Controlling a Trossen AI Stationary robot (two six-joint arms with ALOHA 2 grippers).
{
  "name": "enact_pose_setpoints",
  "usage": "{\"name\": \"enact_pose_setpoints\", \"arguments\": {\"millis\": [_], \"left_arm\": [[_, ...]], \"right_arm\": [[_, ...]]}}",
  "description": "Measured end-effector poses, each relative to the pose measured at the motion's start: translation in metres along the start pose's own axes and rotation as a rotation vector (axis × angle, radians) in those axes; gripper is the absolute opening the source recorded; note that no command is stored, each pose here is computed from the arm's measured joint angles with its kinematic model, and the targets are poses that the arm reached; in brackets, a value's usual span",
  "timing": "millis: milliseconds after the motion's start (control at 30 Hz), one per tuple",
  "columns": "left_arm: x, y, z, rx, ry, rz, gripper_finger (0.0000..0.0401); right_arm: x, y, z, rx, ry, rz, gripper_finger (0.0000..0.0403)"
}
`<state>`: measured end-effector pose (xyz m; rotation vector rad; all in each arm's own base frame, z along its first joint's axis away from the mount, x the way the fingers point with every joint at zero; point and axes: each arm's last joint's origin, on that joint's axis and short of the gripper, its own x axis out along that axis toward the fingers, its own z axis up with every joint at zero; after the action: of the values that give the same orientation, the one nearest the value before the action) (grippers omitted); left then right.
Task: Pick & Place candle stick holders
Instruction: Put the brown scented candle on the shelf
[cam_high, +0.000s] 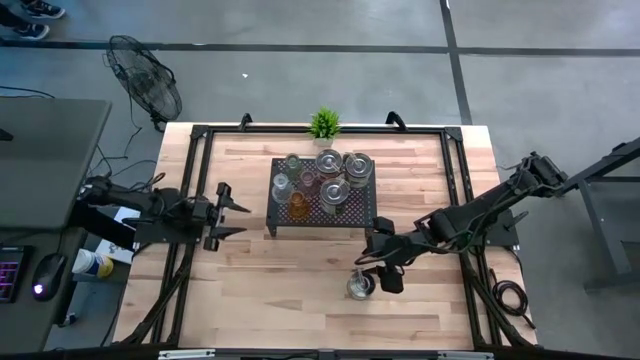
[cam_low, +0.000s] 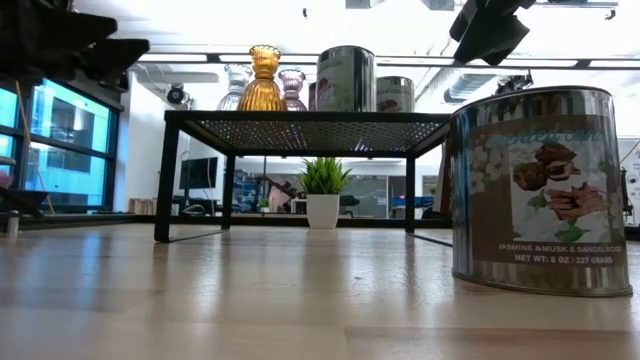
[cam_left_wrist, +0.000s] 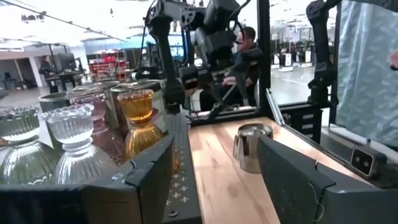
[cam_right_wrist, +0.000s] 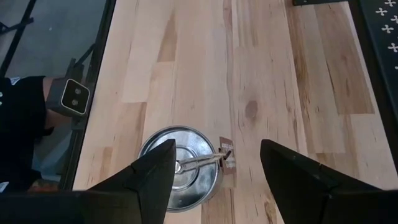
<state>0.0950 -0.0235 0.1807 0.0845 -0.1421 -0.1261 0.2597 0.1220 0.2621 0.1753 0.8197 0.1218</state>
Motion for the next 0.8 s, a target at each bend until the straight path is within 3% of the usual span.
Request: {"name": "enact_pose_setpoints", "arguments": {"millis": [200,400,633,800], "left_arm": [[0.001,0.010,-0.002,0.027,0.012,0.086,0.0222],[0.001,0.011,-0.004,0.014,0.029,0.049,0.0222],[0.000,0.015,-0.007,0.017,0.065,0.181,0.0222],[0.000,0.015,-0.007,0.018,0.073,0.202,0.0222]], "right_arm": [[-0.001,0.004,-0.002,-0.022,0.005,0.006,0.0227],[0.000,0.001,-0.002,-0.006,0.019,0.006,0.0227],[-0.009,0.001,0.005,0.019,0.054,0.002,0.0227],[-0.016,0.002,0.010,0.014,0.083,-0.018,0.0227]]}}
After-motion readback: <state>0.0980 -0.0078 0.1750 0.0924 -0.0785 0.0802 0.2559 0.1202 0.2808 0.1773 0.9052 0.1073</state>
